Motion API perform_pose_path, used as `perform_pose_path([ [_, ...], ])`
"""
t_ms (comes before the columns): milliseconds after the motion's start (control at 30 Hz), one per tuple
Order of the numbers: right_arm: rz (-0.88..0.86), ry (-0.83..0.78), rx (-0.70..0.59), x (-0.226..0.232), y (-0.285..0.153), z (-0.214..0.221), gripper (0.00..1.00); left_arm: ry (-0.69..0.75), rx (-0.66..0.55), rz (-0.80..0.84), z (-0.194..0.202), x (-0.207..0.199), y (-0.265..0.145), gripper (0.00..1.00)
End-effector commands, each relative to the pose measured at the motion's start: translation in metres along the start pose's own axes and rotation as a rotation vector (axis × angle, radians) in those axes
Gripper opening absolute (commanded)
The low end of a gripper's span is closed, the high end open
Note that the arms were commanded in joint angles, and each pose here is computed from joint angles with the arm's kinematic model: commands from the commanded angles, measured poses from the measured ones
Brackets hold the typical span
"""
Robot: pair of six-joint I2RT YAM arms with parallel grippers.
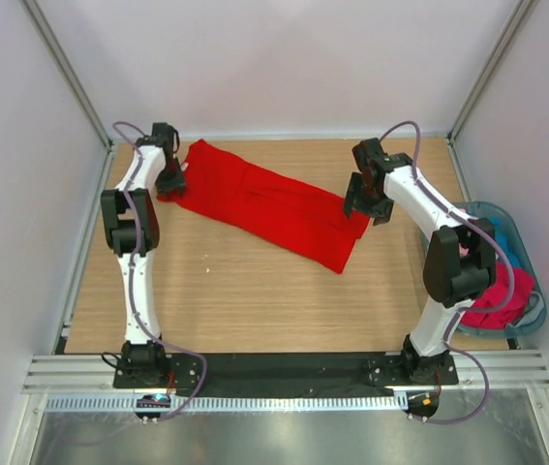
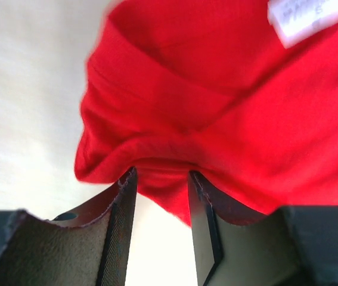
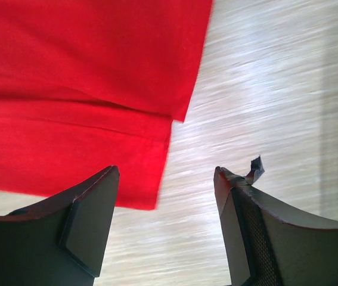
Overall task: Fold and stack the t-shirts
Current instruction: Fold the tshirt
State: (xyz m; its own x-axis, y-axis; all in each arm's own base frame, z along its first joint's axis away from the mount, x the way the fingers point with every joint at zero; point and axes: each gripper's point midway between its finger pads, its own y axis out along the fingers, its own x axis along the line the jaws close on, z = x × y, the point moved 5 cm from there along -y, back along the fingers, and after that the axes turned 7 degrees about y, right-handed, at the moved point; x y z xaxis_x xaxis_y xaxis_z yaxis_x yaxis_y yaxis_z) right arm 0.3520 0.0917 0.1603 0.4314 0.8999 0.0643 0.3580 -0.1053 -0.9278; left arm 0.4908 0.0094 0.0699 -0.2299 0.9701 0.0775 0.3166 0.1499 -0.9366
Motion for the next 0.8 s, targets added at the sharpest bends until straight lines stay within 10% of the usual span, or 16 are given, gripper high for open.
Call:
perform_pose_path([
  [0, -0.156, -0.121, 0.0, 0.021, -0.004, 0.017, 0.72, 0.068, -0.12, -0.033, -0.048, 0.008, 0.014, 0.41],
  [367, -0.293, -0.498, 0.017, 0.077, 0.05, 0.029, 0.73, -0.093, -0.308, 0.073, -0.047, 0.002, -0.083, 0.45],
  [767, -0.11, -0.492, 0.09, 0.061, 0.086, 0.045, 0.73, -0.138, -0.312, -0.021, -0.009, 0.029, -0.133, 0.45],
])
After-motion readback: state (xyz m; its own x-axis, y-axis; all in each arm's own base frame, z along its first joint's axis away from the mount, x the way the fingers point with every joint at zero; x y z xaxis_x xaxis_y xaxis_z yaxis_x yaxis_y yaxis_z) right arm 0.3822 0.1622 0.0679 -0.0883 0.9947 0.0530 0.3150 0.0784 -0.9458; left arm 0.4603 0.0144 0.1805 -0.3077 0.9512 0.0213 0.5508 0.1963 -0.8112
